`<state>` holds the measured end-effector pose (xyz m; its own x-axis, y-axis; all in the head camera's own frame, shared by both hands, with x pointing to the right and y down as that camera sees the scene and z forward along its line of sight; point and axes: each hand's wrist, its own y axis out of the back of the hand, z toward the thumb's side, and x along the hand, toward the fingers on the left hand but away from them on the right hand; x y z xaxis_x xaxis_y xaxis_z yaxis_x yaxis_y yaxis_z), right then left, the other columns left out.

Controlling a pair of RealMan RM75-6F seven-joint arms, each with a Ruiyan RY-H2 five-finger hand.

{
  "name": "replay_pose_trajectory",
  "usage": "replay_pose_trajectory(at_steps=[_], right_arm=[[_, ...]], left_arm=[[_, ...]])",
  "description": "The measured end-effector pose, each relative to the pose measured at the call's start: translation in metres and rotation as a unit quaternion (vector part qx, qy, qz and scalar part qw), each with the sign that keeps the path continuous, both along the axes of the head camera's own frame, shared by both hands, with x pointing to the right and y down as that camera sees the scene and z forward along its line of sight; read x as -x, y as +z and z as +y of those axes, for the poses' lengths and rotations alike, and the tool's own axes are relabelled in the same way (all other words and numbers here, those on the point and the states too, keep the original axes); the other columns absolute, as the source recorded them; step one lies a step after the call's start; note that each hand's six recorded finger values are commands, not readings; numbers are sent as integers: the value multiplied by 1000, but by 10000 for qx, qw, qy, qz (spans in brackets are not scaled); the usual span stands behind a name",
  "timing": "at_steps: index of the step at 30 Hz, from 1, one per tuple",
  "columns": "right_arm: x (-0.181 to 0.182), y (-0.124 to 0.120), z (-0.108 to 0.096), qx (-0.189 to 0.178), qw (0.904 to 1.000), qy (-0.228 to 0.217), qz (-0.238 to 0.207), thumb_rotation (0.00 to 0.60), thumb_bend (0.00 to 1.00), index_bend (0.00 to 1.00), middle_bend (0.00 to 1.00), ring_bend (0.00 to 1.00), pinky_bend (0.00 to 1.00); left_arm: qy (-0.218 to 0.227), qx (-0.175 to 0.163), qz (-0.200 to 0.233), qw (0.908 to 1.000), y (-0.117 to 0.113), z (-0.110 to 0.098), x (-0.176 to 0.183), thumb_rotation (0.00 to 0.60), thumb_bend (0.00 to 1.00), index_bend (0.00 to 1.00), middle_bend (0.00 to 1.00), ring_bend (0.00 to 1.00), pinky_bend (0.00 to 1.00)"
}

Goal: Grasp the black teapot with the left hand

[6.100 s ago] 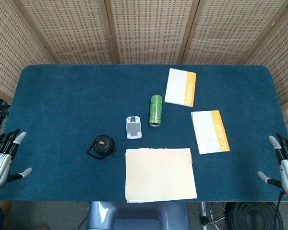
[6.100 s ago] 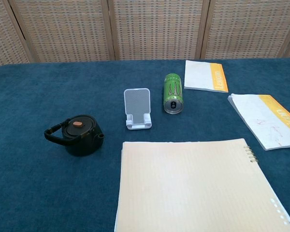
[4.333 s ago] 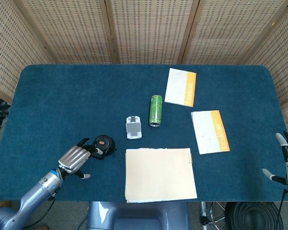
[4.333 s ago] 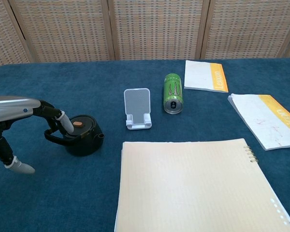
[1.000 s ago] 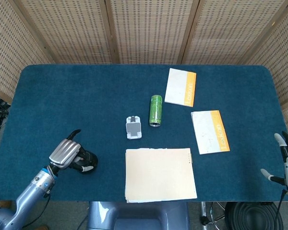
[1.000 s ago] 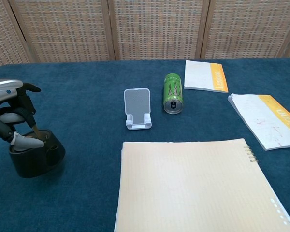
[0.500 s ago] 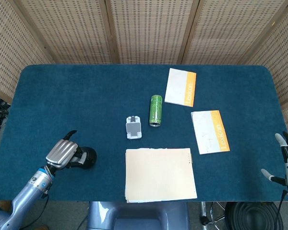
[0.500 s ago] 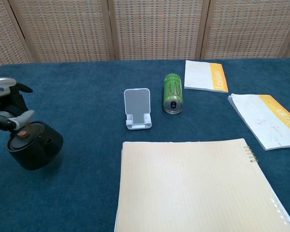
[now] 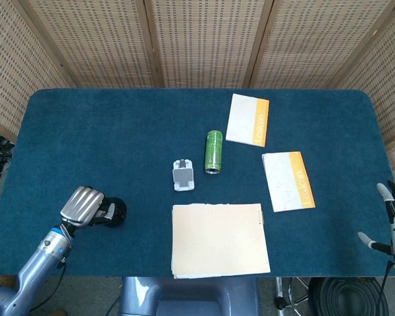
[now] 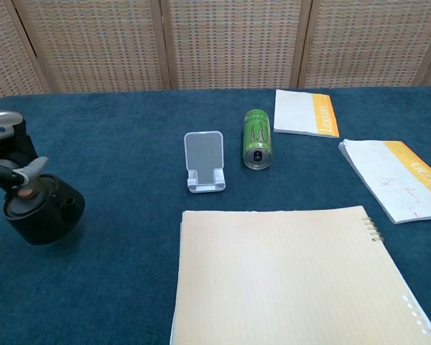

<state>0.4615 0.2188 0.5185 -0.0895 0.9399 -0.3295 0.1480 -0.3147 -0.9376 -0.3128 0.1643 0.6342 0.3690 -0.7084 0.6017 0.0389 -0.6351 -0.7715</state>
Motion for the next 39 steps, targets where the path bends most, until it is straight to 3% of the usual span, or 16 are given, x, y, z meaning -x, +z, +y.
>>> replay_pose_trajectory(at_steps=[5, 7, 10, 12, 14, 20, 27, 39], right_arm=[[1, 1, 0, 12, 10000, -11, 4, 600, 0, 0, 0, 0, 0], [1, 1, 0, 16, 10000, -10, 3, 600, 0, 0, 0, 0, 0], [1, 1, 0, 13, 10000, -7, -1, 600, 0, 0, 0, 0, 0], [0, 1, 0, 6, 10000, 2, -5, 600, 0, 0, 0, 0, 0], [0, 0, 0, 4, 10000, 5, -9, 600, 0, 0, 0, 0, 0], [0, -1, 0, -11, 10000, 13, -22, 600, 0, 0, 0, 0, 0], [-1, -1, 0, -20, 10000, 19, -37, 600, 0, 0, 0, 0, 0], [-1, -1, -1, -19, 10000, 22, -22, 600, 0, 0, 0, 0, 0]], left_arm=[[17, -20, -15, 10000, 0, -1, 1, 226, 1000, 1000, 1000, 866, 770], [22, -22, -29, 10000, 0, -1, 1, 264, 1000, 1000, 1000, 866, 783], [35, -10, -58, 10000, 0, -1, 1, 350, 1000, 1000, 1000, 869, 790], [63, -6, -71, 10000, 1, -2, 0, 451, 1000, 1000, 1000, 869, 796], [93, -17, -70, 9999, 0, -2, -1, 511, 1000, 1000, 1000, 870, 806], [139, -63, -83, 9998, -3, -3, -4, 555, 1000, 1000, 1000, 871, 817], [189, -209, -70, 9996, -8, -11, -7, 565, 1000, 1000, 1000, 871, 817], [902, -964, 93, 9912, -25, -59, -33, 600, 1000, 1000, 1000, 871, 817]])
